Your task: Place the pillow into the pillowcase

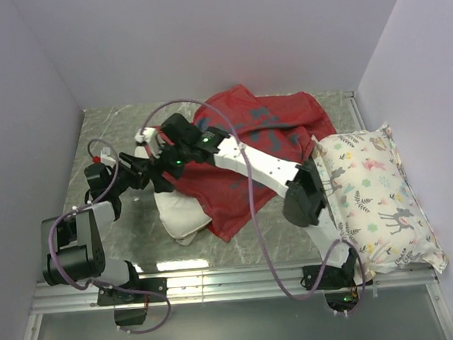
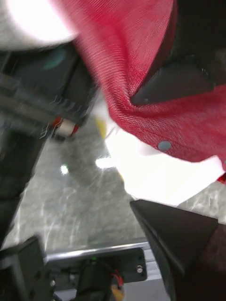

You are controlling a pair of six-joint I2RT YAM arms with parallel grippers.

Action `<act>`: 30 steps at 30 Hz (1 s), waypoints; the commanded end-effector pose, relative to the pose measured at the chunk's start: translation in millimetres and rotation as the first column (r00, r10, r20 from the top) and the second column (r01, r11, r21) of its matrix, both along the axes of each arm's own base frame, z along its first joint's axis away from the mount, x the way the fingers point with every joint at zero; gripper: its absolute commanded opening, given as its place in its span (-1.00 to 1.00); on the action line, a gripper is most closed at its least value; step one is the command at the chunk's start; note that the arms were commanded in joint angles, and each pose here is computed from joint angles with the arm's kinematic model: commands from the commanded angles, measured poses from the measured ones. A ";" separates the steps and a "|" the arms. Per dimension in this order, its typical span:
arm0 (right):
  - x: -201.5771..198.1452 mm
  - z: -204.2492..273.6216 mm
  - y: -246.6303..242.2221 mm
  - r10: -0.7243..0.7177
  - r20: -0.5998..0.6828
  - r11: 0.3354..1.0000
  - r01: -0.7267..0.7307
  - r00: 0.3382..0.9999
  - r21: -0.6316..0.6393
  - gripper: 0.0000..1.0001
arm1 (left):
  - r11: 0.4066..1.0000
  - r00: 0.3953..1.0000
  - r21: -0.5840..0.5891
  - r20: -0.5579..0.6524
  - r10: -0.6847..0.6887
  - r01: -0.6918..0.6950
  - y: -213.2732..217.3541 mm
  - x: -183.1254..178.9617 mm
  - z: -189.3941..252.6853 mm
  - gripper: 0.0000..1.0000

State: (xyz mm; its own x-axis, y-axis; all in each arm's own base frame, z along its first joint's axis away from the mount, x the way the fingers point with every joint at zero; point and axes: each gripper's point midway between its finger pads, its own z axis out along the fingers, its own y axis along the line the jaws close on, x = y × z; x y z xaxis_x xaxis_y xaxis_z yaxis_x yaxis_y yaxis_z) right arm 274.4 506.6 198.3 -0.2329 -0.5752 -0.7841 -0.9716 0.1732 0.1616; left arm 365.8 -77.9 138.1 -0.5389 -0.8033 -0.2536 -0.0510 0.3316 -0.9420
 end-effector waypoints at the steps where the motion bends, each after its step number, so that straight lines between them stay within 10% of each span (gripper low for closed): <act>1: 27.7 56.5 -61.1 -0.238 0.042 0.971 0.235 0.970 0.050 0.83 | 0.994 0.994 0.056 -0.057 -0.088 0.091 7.5 -13.2 -11.6 0.29; 12: -34.1 -86.2 -214.4 -0.452 -0.053 0.842 0.406 0.890 -0.356 0.74 | 0.962 0.886 0.131 -0.435 -0.160 0.238 27.8 -95.0 -43.9 0.69; 18: 29.4 -141.8 -231.9 -0.596 -0.054 0.724 0.507 0.801 -0.467 0.64 | 0.937 0.826 0.096 -0.508 -0.243 0.335 -8.0 -114.5 -63.8 0.71; 24: 118.0 -117.9 -199.3 -0.620 -0.067 0.754 0.570 0.782 -0.326 0.61 | 0.913 0.818 -0.033 -0.432 -0.380 0.407 -71.1 -100.8 -68.8 0.40; 30: 107.5 -65.7 -162.5 -0.496 -0.164 0.866 0.472 0.853 -0.165 0.65 | 0.900 0.849 -0.129 -0.298 -0.436 0.417 -111.8 -69.9 -50.8 -0.24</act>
State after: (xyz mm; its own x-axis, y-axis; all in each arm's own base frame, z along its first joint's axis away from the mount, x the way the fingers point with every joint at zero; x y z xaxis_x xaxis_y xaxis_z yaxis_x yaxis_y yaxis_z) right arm 367.6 302.5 78.0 -0.7509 -0.4902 -0.4426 -0.6252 0.7435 0.2373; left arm 276.7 -166.5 57.9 -0.8693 -0.4935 0.0277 -0.2840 0.4528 -0.8452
